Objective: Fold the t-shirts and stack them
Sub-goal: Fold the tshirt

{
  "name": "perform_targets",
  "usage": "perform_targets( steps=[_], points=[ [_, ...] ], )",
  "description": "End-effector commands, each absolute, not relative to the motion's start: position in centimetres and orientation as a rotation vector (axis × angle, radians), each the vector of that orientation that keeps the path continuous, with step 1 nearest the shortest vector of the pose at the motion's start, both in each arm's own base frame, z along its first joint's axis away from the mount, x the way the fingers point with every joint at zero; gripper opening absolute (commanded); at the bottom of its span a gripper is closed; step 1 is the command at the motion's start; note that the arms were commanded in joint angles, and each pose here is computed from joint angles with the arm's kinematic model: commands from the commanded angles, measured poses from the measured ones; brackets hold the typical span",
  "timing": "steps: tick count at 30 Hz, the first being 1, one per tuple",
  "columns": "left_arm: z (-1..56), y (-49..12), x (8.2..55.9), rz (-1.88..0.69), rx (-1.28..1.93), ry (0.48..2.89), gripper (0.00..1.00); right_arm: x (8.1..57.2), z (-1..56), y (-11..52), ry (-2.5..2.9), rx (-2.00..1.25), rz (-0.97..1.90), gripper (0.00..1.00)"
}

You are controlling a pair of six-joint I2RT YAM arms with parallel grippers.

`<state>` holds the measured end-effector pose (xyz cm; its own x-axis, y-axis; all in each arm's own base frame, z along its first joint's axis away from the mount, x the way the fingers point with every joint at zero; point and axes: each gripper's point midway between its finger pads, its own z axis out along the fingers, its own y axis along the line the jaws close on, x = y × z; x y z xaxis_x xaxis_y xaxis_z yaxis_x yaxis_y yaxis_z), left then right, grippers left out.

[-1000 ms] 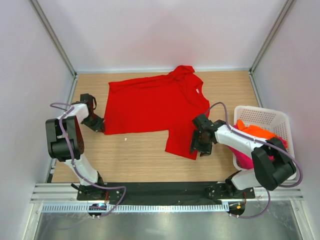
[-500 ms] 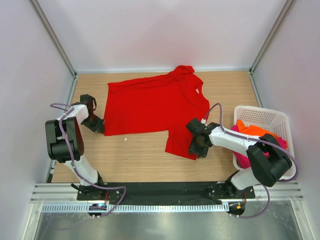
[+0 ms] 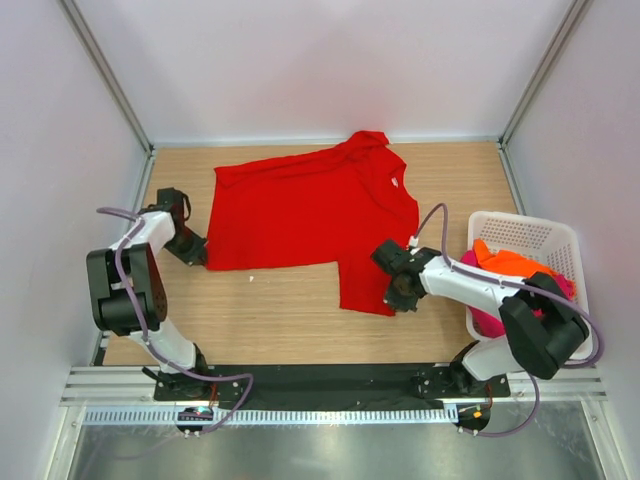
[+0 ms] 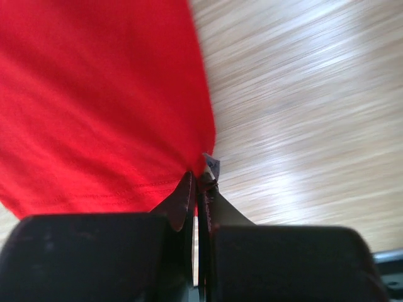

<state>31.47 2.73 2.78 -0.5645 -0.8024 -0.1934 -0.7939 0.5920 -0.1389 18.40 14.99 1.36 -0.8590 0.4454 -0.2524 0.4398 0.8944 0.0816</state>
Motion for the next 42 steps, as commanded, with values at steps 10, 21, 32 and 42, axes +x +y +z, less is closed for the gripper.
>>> perform_targets(
  steps=[10,21,32,42],
  points=[
    [17.2,2.8,32.8,-0.211,-1.032,2.271,0.0,28.6,22.8,9.2,2.24,0.45,0.006,0.01],
    [37.8,0.1,29.1,-0.29,-0.627,1.881,0.0,24.5,46.4,7.3,1.677,0.268,0.359,0.01],
    [58.5,-1.5,21.3,-0.346,-0.354,1.371,0.0,14.3,61.3,3.1,1.247,0.106,0.475,0.01],
    [66.8,0.0,13.3,-0.378,-0.292,1.049,0.0,8.2,69.3,1.7,0.951,-0.002,0.528,0.01]
  ],
)
